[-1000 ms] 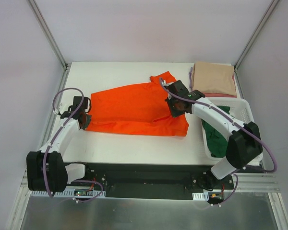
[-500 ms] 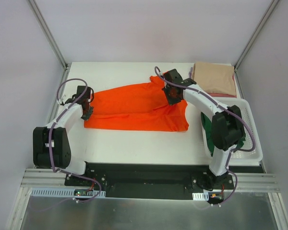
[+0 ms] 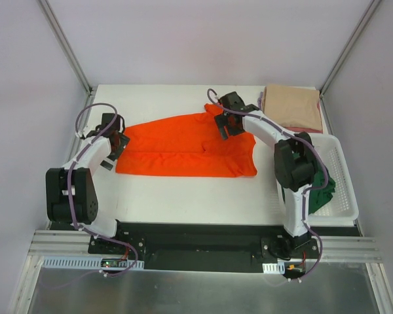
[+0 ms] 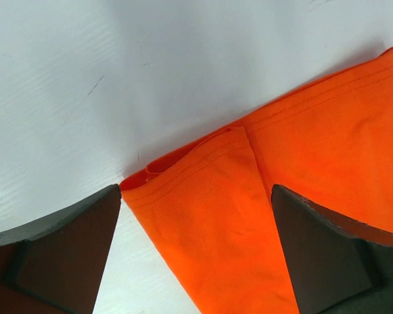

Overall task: Fold and stack the t-shirts
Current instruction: Fold the flattened tshirt in 1/3 of the way

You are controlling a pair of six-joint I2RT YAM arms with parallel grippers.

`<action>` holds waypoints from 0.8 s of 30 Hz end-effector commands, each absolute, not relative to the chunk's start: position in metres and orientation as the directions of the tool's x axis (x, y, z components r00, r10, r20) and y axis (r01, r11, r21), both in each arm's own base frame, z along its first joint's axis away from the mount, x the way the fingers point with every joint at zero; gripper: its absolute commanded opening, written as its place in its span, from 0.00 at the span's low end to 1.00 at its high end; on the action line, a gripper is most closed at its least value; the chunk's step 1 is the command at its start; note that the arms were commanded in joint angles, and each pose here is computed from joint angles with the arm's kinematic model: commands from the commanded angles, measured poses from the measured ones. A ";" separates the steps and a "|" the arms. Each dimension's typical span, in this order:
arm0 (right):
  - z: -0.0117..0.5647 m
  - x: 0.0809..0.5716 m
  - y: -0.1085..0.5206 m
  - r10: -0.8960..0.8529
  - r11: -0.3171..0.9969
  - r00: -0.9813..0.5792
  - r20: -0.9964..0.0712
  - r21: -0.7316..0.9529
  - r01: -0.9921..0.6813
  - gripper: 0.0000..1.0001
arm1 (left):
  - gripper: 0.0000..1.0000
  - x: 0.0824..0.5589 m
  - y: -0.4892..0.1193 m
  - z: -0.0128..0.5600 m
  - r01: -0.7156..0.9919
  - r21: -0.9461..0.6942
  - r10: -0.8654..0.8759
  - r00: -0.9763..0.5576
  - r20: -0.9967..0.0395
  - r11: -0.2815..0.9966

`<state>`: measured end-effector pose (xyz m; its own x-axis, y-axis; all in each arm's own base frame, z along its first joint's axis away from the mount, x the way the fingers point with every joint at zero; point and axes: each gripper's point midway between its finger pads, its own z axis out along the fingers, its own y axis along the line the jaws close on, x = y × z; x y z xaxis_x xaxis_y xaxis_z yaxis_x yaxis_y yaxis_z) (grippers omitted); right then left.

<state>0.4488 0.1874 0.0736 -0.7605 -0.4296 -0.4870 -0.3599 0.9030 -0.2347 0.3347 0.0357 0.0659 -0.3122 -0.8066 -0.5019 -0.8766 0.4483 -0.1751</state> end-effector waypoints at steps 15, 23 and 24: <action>0.091 0.293 0.167 0.012 0.983 -0.836 -0.548 0.159 -0.090 0.96 | 0.85 0.272 0.017 0.053 -0.782 -0.282 -0.794 -0.400 -0.457 0.556; 0.080 0.276 0.159 0.080 0.984 -0.831 -0.550 0.176 -0.022 0.97 | 0.67 0.288 0.022 0.033 -0.809 -0.265 -0.819 -0.395 -0.416 0.525; 0.079 0.274 0.158 0.110 0.983 -0.828 -0.549 0.186 0.007 0.98 | 0.60 0.288 0.022 0.030 -0.815 -0.261 -0.824 -0.392 -0.409 0.517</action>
<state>0.2696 0.1549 0.0665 -0.8669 -0.0115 -0.4983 -0.0821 0.9894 0.1200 0.2730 0.0234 0.0284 -0.3994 -0.8131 -0.4235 -0.8212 0.5226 -0.2290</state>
